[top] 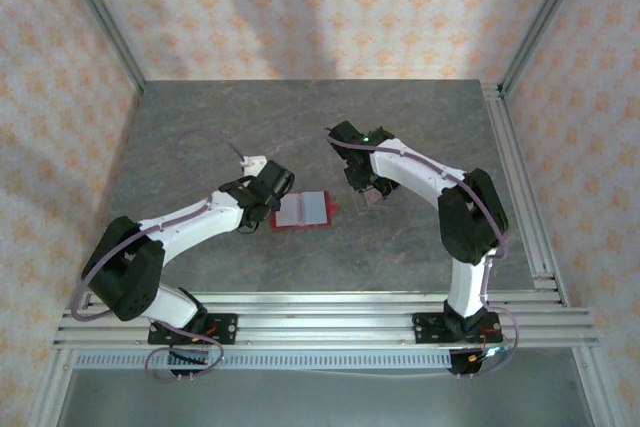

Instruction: Put the credit cards into the card holder

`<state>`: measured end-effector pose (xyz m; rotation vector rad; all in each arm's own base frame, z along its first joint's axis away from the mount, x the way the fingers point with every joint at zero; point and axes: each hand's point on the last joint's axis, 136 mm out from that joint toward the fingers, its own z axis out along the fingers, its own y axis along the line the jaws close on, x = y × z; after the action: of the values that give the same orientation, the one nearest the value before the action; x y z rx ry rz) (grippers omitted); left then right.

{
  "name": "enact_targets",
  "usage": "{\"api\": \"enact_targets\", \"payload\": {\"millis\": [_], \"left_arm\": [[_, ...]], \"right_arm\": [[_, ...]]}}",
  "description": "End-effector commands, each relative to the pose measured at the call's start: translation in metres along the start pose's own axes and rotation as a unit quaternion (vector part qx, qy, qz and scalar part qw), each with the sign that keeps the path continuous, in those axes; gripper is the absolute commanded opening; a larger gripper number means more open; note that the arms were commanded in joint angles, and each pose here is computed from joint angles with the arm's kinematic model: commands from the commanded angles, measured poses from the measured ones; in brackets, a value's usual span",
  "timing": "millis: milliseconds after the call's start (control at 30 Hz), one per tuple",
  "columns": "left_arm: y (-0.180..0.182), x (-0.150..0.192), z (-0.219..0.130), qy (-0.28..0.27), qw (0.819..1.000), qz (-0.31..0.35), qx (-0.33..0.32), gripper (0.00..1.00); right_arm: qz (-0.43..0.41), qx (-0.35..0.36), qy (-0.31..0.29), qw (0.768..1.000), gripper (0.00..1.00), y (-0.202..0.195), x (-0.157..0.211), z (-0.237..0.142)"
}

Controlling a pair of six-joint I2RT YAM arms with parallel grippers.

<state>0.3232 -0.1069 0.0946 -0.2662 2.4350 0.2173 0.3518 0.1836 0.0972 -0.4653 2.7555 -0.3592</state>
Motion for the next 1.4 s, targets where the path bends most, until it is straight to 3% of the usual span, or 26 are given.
{"api": "enact_targets", "payload": {"millis": [0, 300, 733, 1367], "left_arm": [[0.004, -0.007, -0.001, -0.007, 1.0, -0.003, -0.01, 0.63], [0.005, -0.007, -0.001, -0.008, 1.0, -0.002, -0.011, 0.63], [0.005, -0.006, 0.0, -0.008, 1.0, -0.003, -0.012, 0.63], [0.004, -0.006, 0.0, -0.007, 1.0, -0.001, -0.011, 0.63]], "right_arm": [[-0.016, 0.028, 0.015, 0.999, 0.34, -0.007, 0.008, 0.005], [-0.02, 0.017, 0.031, 0.999, 0.33, 0.001, 0.012, 0.015], [-0.011, -0.008, 0.023, 1.0, 0.22, 0.007, 0.01, 0.007], [-0.004, -0.013, 0.01, 1.0, 0.21, 0.006, 0.003, -0.001]]}}
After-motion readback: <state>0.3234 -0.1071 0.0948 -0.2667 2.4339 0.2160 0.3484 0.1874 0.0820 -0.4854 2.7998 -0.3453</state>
